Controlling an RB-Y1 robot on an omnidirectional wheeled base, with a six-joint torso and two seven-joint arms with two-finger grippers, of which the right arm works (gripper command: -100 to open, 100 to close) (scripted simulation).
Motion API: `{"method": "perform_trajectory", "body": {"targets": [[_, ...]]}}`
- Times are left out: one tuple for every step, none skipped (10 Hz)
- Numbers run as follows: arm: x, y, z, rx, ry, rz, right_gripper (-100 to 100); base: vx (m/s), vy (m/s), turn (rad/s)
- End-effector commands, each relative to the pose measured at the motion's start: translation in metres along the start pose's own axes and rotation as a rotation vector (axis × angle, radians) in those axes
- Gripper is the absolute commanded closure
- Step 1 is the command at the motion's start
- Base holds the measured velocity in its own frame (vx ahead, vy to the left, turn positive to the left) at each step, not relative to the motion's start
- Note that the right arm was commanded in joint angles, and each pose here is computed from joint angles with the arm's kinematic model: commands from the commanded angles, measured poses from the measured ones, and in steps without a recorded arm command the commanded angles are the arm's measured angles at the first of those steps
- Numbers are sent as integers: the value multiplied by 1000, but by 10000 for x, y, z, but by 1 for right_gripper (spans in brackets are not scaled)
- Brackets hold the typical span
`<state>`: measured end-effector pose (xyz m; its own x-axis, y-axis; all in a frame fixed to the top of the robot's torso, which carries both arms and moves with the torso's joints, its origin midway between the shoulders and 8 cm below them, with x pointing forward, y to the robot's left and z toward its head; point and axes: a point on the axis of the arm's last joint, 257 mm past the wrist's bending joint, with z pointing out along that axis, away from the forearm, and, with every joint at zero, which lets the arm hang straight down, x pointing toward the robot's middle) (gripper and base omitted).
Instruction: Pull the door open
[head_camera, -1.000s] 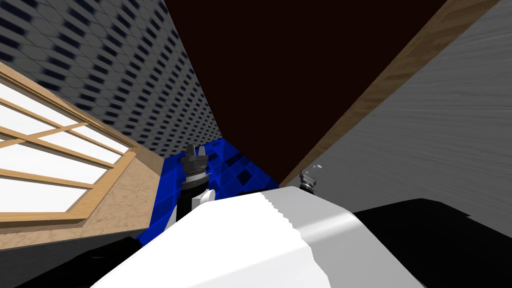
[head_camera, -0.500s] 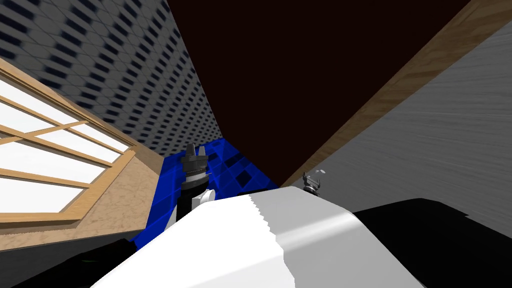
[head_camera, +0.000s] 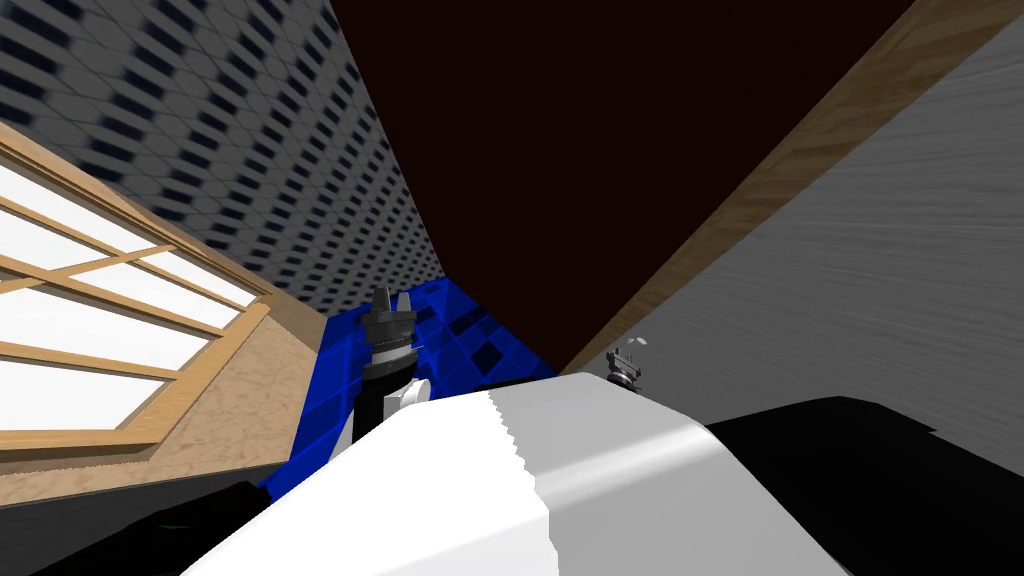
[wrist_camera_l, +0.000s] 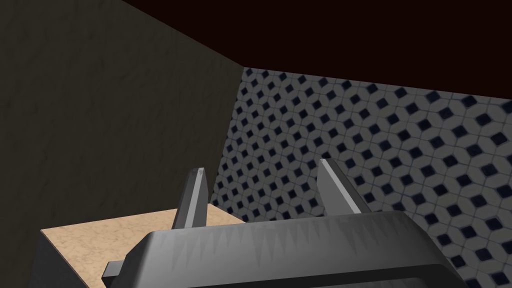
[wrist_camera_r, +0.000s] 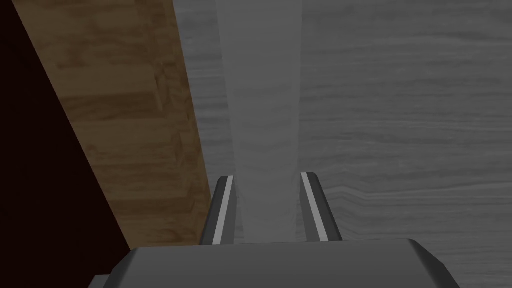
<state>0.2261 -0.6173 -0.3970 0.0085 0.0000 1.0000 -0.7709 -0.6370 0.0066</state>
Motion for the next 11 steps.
{"method": "perform_trajectory", "body": {"targets": [[-9, -28, 0, 4, -3, 2, 100, 0, 0, 0], [-9, -28, 0, 4, -3, 2, 100, 0, 0, 0], [8, -52, 4, 18, 1, 1, 100, -60, 64, 5], [11, -70, 5, 24, 1, 1, 100, -113, 117, 6], [17, -111, 7, 38, 2, 1, 100, -138, 116, 8], [23, -157, 8, 53, 3, 2, 100, -191, 99, 38], [30, -207, 8, 70, 4, 3, 100, -222, 78, 63], [39, -285, 5, 97, 5, 3, 100, -259, 53, 63], [45, -336, 2, 114, 5, 4, 100, -235, 41, 90], [51, -405, -4, 137, 6, 5, 100, -230, 27, 92], [56, -459, -10, 155, 6, 6, 100, -258, 39, 87]]}}
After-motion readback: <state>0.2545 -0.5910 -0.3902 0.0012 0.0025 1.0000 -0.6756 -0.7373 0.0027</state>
